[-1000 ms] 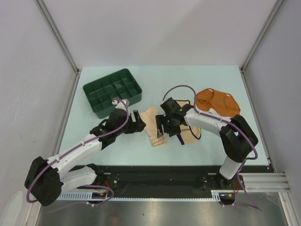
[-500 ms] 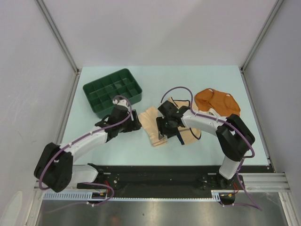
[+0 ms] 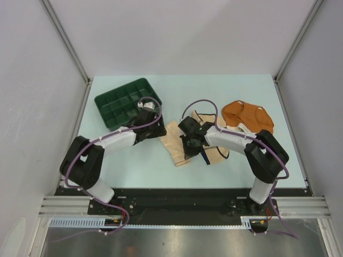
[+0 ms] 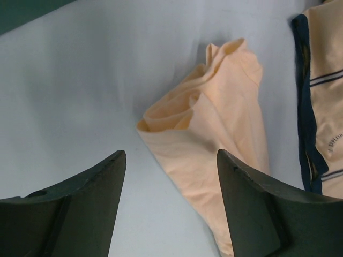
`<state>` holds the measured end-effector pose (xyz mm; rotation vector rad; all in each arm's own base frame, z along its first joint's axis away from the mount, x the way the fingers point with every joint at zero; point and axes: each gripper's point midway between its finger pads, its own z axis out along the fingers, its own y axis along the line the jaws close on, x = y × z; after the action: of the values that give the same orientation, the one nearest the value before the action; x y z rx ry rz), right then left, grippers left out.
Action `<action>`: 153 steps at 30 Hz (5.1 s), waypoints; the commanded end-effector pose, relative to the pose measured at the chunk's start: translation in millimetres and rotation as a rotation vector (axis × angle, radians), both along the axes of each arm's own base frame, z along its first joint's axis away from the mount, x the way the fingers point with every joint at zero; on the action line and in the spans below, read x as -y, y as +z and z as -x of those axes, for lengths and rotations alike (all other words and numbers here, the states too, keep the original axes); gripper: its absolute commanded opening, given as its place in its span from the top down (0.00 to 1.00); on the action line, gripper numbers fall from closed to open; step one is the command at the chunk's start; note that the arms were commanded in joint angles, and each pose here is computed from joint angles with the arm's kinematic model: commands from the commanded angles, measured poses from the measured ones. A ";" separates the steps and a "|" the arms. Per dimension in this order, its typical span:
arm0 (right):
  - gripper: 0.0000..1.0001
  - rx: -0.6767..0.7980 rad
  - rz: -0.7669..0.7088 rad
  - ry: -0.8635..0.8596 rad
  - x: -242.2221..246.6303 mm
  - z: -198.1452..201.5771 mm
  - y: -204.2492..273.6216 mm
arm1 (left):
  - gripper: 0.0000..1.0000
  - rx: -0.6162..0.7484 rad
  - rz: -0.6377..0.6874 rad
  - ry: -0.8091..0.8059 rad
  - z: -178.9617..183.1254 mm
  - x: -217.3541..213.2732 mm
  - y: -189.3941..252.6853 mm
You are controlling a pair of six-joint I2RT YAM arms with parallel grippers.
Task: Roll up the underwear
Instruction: Fold the underwear at the center of the board.
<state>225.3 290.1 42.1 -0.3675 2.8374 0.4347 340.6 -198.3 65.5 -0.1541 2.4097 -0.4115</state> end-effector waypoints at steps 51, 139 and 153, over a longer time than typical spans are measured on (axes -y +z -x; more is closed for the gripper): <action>1.00 0.027 0.044 -0.028 7.8 12.6 17.0 | 0.87 0.130 -0.227 -0.217 -69.8 63.1 24.9; 0.99 0.006 0.154 -0.064 29.9 19.4 -6.9 | 1.00 0.094 -0.207 -0.361 -54.2 109.9 -22.2; 0.59 0.028 0.139 -0.042 32.9 8.9 -5.7 | 1.00 0.124 -0.202 -0.407 -40.7 116.5 -24.2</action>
<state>212.4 260.5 39.2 -0.3172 2.8604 0.2344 379.2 -306.1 26.5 0.4108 2.4003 -0.3162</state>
